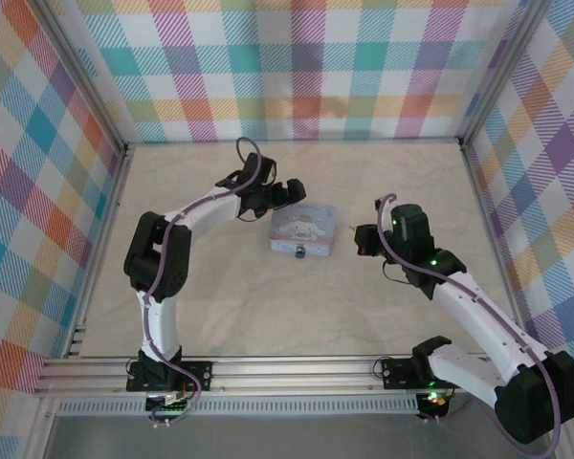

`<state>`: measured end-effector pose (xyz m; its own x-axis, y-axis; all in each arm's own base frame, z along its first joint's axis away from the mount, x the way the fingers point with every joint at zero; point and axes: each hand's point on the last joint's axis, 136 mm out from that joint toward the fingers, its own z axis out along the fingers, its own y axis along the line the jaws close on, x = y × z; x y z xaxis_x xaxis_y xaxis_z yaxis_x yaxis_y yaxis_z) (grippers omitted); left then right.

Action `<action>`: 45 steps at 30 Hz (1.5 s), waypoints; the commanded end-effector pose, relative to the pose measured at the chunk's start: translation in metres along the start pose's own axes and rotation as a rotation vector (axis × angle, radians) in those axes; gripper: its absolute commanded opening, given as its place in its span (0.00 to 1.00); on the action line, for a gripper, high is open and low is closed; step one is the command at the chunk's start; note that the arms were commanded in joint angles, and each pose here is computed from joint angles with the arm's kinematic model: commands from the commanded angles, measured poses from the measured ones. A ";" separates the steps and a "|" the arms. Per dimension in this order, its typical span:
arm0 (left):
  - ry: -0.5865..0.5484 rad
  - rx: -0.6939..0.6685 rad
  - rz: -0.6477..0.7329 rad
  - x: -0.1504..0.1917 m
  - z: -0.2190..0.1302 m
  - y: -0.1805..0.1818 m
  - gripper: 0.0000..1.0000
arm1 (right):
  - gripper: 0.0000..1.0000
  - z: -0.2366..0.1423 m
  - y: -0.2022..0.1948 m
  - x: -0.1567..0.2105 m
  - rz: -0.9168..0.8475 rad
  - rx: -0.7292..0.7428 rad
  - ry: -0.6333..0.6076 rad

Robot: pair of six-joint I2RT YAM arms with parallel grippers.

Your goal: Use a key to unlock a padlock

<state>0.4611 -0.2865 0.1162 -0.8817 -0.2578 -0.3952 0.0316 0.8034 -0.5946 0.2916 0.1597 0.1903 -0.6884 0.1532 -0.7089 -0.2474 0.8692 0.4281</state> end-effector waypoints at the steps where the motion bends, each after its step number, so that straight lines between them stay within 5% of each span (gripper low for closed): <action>1: 0.046 0.112 0.035 0.001 0.006 -0.028 0.98 | 0.00 0.005 -0.003 -0.008 -0.025 0.016 -0.026; 13: -0.115 0.080 0.061 0.000 -0.064 -0.014 1.00 | 0.00 0.022 -0.011 -0.036 -0.031 0.072 -0.010; 26: -0.224 0.142 0.256 0.070 -0.125 -0.004 1.00 | 0.00 0.054 -0.024 -0.082 0.009 0.117 0.051; 32: -0.114 0.178 0.302 0.108 -0.110 -0.004 1.00 | 0.00 0.078 -0.028 -0.091 -0.004 0.123 0.088; 45: -0.224 0.224 0.487 0.147 -0.058 -0.006 1.00 | 0.00 0.124 -0.045 -0.084 -0.005 0.159 0.159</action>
<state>0.2943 -0.2842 0.0834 -0.7263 0.0001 -0.6874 0.4483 0.7581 -0.4736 0.4375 0.1668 0.1547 -0.7993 0.1001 -0.5925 -0.1338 0.9317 0.3378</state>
